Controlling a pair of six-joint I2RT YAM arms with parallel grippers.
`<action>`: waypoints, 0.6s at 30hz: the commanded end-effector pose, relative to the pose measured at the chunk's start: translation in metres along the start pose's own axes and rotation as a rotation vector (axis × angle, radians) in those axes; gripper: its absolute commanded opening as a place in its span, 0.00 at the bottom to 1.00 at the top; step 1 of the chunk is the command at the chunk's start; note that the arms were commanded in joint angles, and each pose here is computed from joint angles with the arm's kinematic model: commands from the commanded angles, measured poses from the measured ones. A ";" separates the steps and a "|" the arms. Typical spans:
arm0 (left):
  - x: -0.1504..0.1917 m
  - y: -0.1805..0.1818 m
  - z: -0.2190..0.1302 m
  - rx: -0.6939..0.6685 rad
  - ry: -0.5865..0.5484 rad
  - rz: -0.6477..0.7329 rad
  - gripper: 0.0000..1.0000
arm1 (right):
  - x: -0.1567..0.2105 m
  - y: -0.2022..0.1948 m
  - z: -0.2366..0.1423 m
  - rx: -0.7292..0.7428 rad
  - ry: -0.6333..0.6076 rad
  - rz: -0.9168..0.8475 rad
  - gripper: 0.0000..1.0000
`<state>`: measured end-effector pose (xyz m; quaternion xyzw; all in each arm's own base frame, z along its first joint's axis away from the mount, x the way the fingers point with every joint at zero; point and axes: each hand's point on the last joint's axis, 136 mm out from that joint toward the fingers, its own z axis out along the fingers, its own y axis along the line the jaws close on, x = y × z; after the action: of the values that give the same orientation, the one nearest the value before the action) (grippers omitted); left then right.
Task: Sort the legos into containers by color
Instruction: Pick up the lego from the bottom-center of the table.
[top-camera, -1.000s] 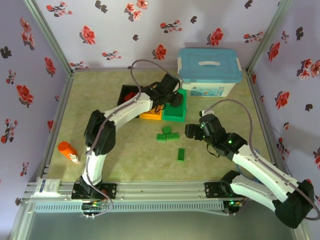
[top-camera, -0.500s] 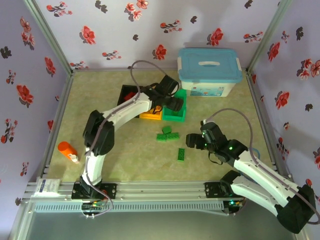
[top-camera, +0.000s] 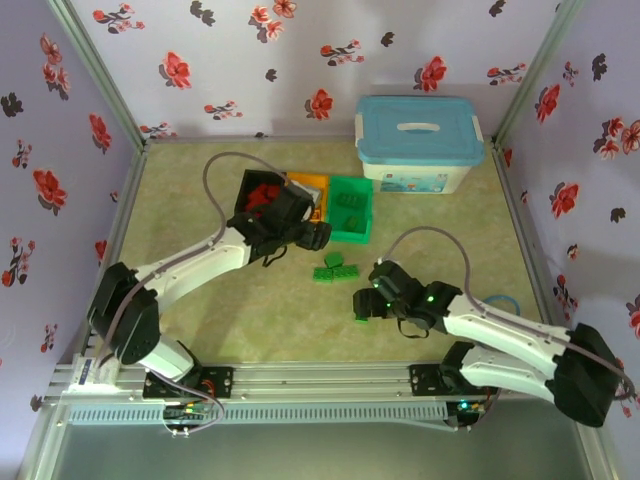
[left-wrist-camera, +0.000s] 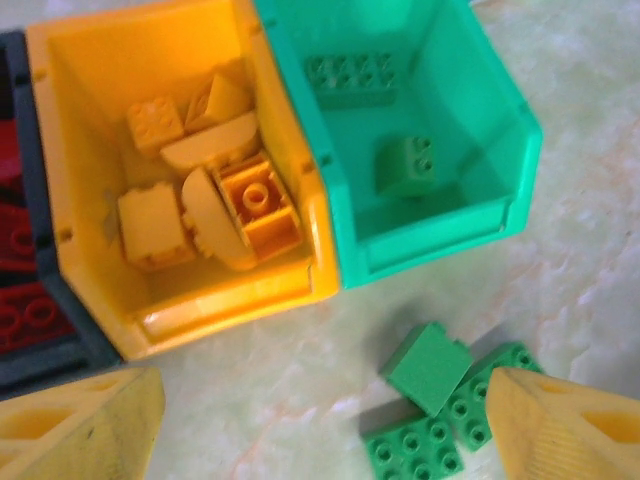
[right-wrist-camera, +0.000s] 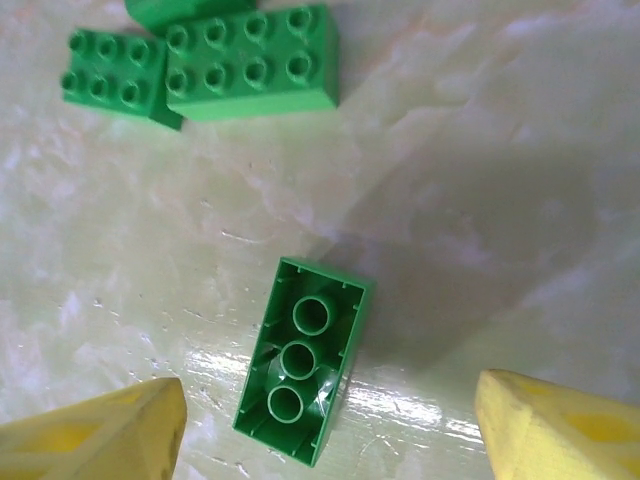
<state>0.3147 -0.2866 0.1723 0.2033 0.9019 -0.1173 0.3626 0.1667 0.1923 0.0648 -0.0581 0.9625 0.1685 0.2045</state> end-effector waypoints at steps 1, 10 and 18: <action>0.002 0.011 -0.014 -0.032 -0.051 -0.048 0.84 | -0.002 0.003 0.012 0.020 -0.023 0.051 0.76; 0.054 0.036 -0.026 -0.071 -0.030 -0.118 0.84 | 0.012 0.009 0.044 0.083 0.063 0.023 0.71; 0.078 0.048 -0.033 -0.096 -0.026 -0.146 0.84 | 0.021 0.014 0.059 0.173 0.106 -0.032 0.45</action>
<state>0.2648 -0.2169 0.1338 0.1404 0.9170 -0.1025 0.3589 0.1663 0.1990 0.0127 -0.0615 0.9842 0.0443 0.1599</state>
